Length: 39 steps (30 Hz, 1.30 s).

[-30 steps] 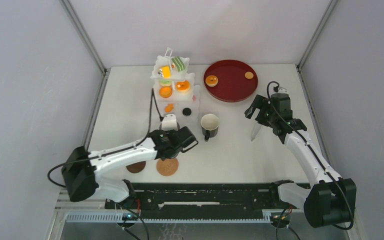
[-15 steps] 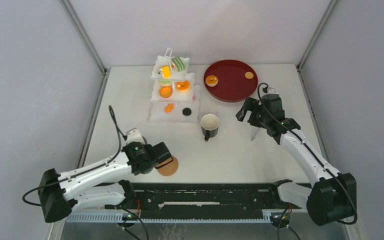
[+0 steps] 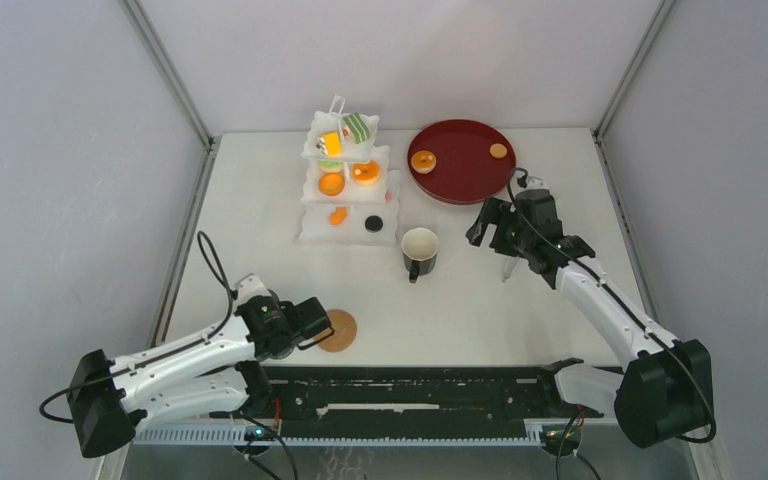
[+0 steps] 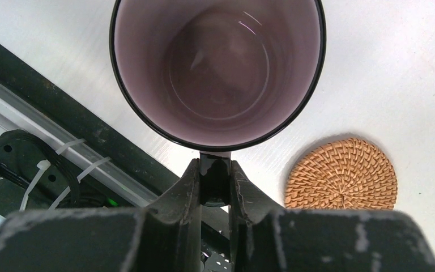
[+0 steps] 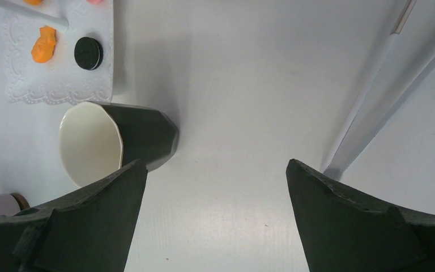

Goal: Serve the afternoon tea

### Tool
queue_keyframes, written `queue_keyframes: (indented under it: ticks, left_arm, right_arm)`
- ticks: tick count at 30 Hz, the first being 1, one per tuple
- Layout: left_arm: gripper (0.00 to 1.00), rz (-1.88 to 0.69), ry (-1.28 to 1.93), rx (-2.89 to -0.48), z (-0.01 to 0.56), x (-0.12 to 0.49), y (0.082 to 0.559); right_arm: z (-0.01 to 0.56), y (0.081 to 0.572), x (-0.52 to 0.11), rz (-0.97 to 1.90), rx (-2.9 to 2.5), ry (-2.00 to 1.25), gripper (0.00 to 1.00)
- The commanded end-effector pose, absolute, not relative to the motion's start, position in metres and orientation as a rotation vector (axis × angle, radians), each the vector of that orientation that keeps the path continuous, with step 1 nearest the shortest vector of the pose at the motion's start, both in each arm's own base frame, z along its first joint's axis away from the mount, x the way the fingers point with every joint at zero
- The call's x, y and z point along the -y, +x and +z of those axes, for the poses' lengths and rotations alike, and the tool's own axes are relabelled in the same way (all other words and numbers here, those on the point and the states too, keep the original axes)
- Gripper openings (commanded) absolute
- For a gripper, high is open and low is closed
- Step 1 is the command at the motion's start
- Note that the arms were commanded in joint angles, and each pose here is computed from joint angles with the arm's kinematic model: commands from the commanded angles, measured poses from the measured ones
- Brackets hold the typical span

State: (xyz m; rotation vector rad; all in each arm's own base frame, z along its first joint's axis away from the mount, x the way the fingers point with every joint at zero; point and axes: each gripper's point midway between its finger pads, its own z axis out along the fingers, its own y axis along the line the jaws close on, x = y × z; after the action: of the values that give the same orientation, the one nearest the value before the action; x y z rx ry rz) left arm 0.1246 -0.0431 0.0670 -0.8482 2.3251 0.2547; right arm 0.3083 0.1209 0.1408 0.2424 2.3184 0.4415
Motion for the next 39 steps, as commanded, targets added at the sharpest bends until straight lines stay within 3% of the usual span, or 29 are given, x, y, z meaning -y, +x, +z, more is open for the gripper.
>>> queue_keyframes:
  ticks: [1,8,14,20,39]
  left_arm:
    - [0.00,0.241,-0.888,-2.278,0.065,0.039,0.128]
    - [0.00,0.236,-0.900,-2.301,0.053,0.039,0.123]
    - [0.42,0.221,-0.889,-2.309,0.058,0.039,0.122]
    - [0.60,0.186,-0.850,-2.332,0.067,0.043,0.122]
    - [0.70,0.043,-0.660,-2.419,0.108,0.050,0.114]
  right_arm:
    - [0.164,0.314,-0.131,0.446,-2.264,0.212,1.00]
    - [0.168,0.285,-0.155,0.402,-2.281,0.106,1.00]
    - [0.177,0.256,-0.181,0.402,-2.258,0.083,1.00]
    - [0.176,0.232,-0.212,0.413,-2.243,0.079,1.00]
    - [0.143,0.234,-0.276,0.337,-2.338,0.036,0.96]
